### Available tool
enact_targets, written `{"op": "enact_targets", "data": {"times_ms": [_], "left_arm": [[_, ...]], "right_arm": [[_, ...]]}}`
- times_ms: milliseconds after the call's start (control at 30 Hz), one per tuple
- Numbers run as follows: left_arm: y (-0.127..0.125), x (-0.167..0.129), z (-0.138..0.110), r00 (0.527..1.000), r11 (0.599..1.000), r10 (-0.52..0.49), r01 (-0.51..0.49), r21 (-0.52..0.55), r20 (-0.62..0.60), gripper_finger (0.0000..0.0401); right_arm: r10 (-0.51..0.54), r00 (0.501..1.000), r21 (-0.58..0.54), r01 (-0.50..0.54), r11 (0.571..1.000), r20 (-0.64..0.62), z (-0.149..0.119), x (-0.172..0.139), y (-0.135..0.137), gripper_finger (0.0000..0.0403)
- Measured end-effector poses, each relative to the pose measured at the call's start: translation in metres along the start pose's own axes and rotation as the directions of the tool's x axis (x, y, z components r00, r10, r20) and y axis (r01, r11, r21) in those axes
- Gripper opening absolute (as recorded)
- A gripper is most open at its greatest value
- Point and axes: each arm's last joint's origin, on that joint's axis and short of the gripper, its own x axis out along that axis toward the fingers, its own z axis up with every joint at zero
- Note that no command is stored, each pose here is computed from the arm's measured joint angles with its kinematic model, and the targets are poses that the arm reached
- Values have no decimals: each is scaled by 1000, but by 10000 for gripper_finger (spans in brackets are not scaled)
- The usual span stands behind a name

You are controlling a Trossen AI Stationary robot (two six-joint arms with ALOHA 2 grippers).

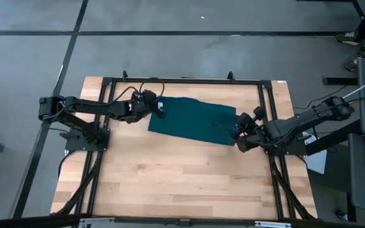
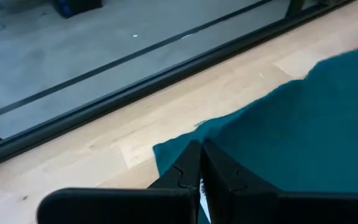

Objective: Fold microfiber towels
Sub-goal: Fold the green towel

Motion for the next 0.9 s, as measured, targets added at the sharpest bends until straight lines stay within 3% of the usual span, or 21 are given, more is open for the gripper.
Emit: {"op": "enact_targets", "data": {"times_ms": [200,333,600,667,733,800,900], "left_arm": [[6,6,4,1000,1000,7,-7,12,-8,4],[10,9,7,1000,999,26,-26,32,3,25],[8,12,25,990,999,4,-10,47,140,57],[5,11,28,986,995,-62,48,93,153,57],[1,11,27,975,973,-188,168,160,116,58],[-4,14,23,946,928,-319,302,220,49,58],[-17,19,9,865,812,-494,494,311,-84,58]], "right_arm": [[-47,999,14,47,999,4,5,7,-4,7],[-79,997,39,79,996,12,7,11,-7,42],[-123,992,65,121,990,19,10,16,-10,102],[-116,993,79,115,990,15,10,16,-10,111],[-49,999,95,51,994,-16,9,14,-6,117],[54,997,102,-48,994,-57,7,9,1,122],[169,983,120,-159,980,-77,-1,0,11,121]]}}
